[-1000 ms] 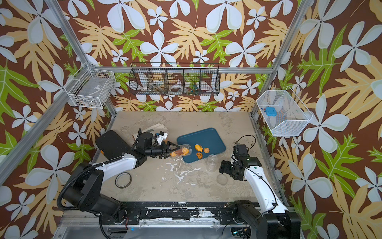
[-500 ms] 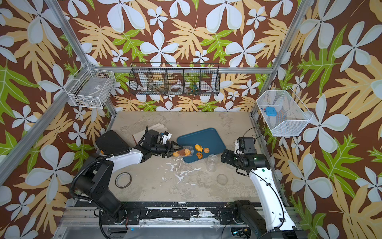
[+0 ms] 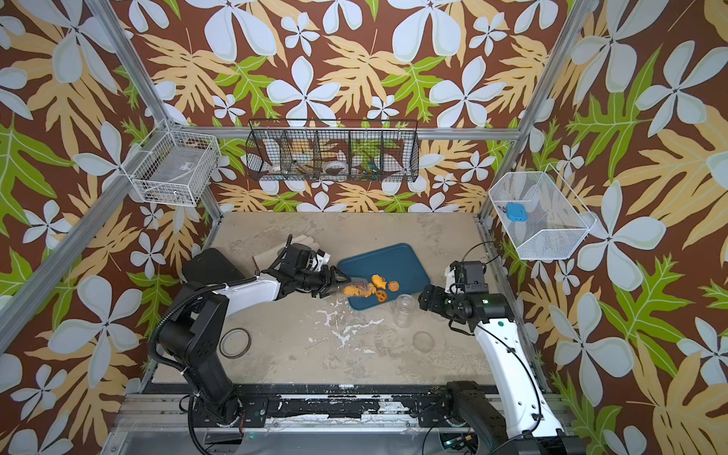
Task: Pour the cookies out of the jar
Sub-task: Pour the cookies in the jar onto the tray.
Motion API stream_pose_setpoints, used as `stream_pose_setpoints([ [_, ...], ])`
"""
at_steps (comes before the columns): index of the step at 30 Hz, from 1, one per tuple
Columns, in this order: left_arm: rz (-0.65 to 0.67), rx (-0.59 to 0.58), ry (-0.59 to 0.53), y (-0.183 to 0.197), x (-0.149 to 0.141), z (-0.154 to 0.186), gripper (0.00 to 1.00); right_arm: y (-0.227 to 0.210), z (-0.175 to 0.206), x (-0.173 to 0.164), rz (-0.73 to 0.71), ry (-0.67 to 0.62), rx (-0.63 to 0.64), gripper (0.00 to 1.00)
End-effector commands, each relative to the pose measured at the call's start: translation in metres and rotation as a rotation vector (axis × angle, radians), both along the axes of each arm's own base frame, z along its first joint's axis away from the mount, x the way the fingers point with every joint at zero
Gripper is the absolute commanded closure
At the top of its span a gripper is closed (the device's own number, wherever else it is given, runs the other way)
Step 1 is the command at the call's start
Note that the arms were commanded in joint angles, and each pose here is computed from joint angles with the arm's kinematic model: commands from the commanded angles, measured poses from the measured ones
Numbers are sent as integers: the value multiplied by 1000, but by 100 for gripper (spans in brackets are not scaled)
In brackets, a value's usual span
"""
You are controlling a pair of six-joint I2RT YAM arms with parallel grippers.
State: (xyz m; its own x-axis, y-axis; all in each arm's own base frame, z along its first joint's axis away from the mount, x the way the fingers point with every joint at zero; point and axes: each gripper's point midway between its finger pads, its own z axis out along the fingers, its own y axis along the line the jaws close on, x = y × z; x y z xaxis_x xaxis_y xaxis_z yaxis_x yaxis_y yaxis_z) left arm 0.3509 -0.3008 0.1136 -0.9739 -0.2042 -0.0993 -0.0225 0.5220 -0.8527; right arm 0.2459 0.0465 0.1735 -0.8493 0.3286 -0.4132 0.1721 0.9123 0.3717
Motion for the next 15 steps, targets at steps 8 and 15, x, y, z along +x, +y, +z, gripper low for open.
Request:
stream_pose_setpoints([
  [8,10,60,-46,1,9,8,51,5,5,4,15,-23,21,13],
  [15,-3,88,-71,-7,28,16,52,9,8,6,31,-29,26,13],
])
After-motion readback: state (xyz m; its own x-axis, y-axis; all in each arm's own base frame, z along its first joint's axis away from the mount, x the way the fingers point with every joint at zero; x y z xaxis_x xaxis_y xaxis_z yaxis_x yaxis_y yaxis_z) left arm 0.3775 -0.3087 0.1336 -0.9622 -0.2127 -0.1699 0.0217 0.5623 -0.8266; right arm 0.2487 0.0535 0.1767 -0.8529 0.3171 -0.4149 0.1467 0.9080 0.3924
